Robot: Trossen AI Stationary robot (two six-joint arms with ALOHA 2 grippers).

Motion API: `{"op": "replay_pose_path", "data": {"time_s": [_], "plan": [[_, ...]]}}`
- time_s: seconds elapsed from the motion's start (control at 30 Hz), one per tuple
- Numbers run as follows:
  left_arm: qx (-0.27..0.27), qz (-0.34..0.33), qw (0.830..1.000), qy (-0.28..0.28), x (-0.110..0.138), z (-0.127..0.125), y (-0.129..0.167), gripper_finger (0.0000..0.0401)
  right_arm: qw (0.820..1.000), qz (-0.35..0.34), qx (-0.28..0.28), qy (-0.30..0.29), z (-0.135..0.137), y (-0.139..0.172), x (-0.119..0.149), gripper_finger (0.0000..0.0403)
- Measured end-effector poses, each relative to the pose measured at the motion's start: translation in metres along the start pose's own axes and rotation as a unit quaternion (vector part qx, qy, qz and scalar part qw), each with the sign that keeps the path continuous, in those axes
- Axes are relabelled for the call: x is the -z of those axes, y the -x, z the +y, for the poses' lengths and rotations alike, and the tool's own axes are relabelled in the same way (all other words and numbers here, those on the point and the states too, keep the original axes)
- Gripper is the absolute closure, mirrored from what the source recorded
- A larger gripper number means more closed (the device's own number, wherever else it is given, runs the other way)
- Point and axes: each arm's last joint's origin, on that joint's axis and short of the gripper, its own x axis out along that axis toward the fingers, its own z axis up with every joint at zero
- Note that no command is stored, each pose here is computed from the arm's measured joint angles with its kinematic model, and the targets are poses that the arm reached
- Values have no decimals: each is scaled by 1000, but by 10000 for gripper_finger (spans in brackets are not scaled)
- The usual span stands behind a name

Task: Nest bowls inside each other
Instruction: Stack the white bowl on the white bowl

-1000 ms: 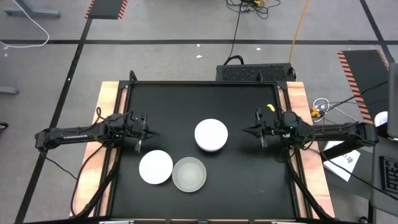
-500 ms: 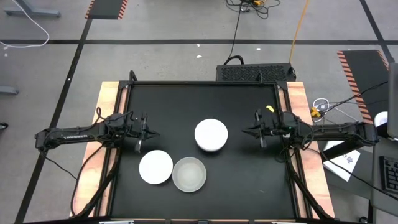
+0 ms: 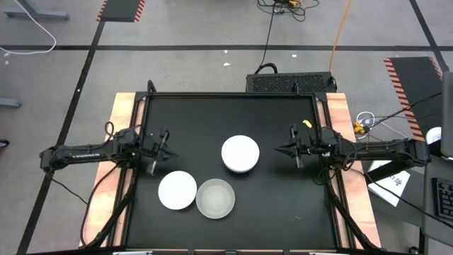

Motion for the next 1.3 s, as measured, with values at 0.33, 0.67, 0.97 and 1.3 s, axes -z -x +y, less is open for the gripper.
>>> {"op": "replay_pose_path", "data": {"time_s": [0.33,0.67,0.97,1.3], "plan": [[14,-79,997,23,-27,-5,-1,384,1000,12,1,-2,0,0,2,403],[-40,49,996,70,-53,-6,-21,384,1000,29,2,-3,0,0,6,403],[-48,203,968,142,-54,-14,-54,384,999,36,2,-4,0,0,7,403],[-54,299,933,191,-54,-36,-71,385,998,57,4,-11,-1,1,11,403]]}}
